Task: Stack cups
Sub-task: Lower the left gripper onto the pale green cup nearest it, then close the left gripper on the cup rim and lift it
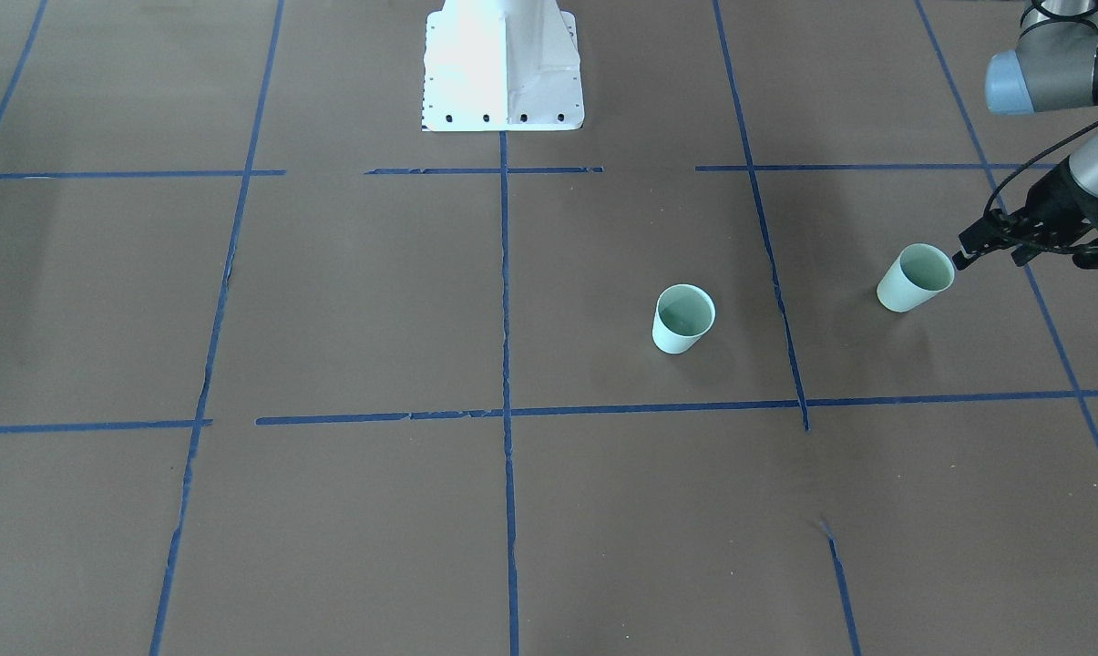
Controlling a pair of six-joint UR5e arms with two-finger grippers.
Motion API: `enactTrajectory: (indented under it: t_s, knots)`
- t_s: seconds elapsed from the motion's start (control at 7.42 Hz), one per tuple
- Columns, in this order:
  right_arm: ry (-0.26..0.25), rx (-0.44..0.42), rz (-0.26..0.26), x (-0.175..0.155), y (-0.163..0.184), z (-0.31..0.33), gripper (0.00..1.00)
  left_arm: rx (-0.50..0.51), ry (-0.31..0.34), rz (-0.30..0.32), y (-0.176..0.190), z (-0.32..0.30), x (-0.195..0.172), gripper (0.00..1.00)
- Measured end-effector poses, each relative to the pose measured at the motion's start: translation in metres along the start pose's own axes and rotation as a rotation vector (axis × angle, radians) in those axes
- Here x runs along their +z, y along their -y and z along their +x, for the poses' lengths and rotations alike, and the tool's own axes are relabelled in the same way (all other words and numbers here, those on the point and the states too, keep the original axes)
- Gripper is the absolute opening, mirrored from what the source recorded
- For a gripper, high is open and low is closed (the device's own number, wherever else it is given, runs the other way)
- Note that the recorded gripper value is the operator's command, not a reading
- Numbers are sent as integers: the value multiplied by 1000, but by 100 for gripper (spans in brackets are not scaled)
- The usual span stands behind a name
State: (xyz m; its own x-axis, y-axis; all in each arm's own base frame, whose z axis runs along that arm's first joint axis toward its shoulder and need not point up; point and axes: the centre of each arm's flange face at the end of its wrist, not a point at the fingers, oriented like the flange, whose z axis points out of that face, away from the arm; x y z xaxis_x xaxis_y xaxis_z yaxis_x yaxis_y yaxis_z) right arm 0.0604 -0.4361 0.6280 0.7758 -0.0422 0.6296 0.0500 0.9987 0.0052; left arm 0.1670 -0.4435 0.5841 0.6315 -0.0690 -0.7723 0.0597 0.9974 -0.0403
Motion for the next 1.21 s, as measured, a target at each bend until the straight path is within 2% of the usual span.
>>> enactTrajectory:
  t_s: [0.54,0.67,0.94,1.08,1.21]
  knots:
    - [0,0,0,0,0,0,100,22,2,-36,-7,8,24,100]
    - [0,0,0,0,0,0,100,27,3,-38,-6,9,29,97]
    - [0,0,0,0,0,0,100,38,-1,-27,-3,5,36,22]
    - [0,0,0,0,0,0,100,42,-2,-22,-2,4,37,0]
    - [0,0,0,0,0,0,100,46,-4,-17,-2,4,37,0]
